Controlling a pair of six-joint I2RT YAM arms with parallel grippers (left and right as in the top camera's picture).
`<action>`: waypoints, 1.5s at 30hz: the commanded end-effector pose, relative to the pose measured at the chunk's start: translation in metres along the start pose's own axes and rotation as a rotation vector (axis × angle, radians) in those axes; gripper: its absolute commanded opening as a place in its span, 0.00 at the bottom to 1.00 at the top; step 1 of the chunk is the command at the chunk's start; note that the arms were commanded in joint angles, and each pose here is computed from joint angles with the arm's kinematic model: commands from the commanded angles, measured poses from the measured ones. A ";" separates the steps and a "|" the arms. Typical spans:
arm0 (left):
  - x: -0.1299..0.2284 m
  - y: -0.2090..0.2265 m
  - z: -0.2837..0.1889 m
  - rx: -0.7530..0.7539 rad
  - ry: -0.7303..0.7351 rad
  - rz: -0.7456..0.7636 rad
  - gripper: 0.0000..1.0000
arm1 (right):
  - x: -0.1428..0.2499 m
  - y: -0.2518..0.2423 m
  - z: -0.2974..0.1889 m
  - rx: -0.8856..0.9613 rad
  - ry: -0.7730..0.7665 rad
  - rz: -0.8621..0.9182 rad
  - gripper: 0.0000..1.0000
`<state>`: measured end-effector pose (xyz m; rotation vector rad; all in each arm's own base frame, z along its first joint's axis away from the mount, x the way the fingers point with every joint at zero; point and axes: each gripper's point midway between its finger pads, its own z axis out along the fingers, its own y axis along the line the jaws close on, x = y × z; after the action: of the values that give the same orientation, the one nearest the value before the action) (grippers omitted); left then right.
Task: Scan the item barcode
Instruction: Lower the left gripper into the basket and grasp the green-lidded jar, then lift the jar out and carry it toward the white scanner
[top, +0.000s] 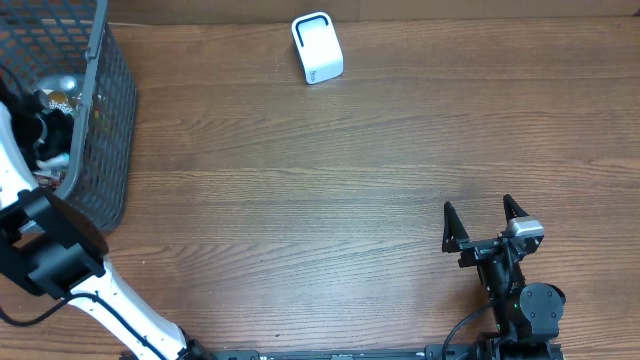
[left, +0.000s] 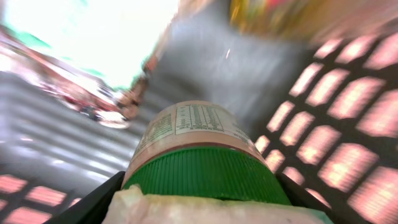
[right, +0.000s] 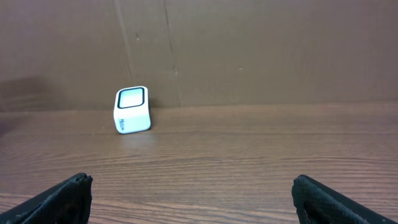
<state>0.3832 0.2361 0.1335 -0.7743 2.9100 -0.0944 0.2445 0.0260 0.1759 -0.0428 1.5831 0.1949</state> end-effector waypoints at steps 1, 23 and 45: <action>-0.020 -0.007 -0.065 -0.002 -0.143 -0.033 0.53 | 0.003 0.001 0.000 -0.006 0.003 -0.001 1.00; 0.033 -0.141 -0.258 0.262 -0.561 0.148 0.38 | 0.003 0.001 0.000 -0.006 0.003 -0.001 1.00; 0.233 -0.373 -0.084 0.064 0.004 0.810 0.44 | 0.003 0.001 0.000 -0.007 0.003 -0.001 1.00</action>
<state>0.3593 -0.1836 0.2713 0.3730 2.8476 -0.2309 0.2445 0.0261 0.1756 -0.0430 1.5843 0.1953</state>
